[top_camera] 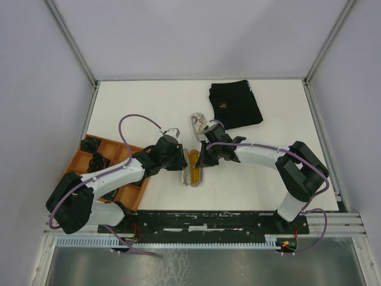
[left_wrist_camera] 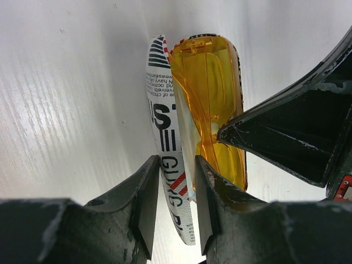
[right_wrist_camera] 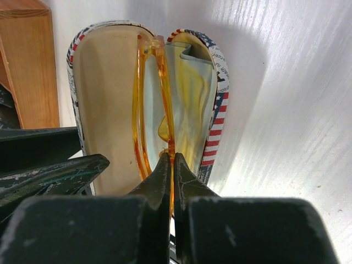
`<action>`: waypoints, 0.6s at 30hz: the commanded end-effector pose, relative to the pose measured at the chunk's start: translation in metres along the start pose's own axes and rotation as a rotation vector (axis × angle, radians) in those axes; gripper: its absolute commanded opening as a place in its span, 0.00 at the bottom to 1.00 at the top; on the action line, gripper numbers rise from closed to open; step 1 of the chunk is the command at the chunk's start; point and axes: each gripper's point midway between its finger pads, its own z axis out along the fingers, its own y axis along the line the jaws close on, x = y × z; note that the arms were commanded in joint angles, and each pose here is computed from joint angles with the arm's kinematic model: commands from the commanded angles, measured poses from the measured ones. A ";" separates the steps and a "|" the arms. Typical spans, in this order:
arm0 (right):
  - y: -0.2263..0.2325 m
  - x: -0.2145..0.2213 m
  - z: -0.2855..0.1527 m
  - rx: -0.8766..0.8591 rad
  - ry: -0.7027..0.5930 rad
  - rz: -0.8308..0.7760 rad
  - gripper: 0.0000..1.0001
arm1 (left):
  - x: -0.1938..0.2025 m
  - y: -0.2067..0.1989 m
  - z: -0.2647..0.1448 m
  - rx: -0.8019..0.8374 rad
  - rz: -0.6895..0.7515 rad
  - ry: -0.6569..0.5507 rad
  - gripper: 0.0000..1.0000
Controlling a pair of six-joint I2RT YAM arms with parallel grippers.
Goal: Organize the sunglasses
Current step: Place the sunglasses in the sunglasses case.
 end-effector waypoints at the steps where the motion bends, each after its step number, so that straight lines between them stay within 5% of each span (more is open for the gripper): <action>1: 0.025 -0.024 -0.016 -0.066 -0.094 -0.014 0.00 | -0.010 -0.015 -0.006 0.058 -0.025 -0.038 0.39; 18: 0.016 -0.019 -0.001 -0.039 -0.062 -0.004 0.00 | -0.012 -0.016 -0.008 0.063 -0.028 -0.043 0.39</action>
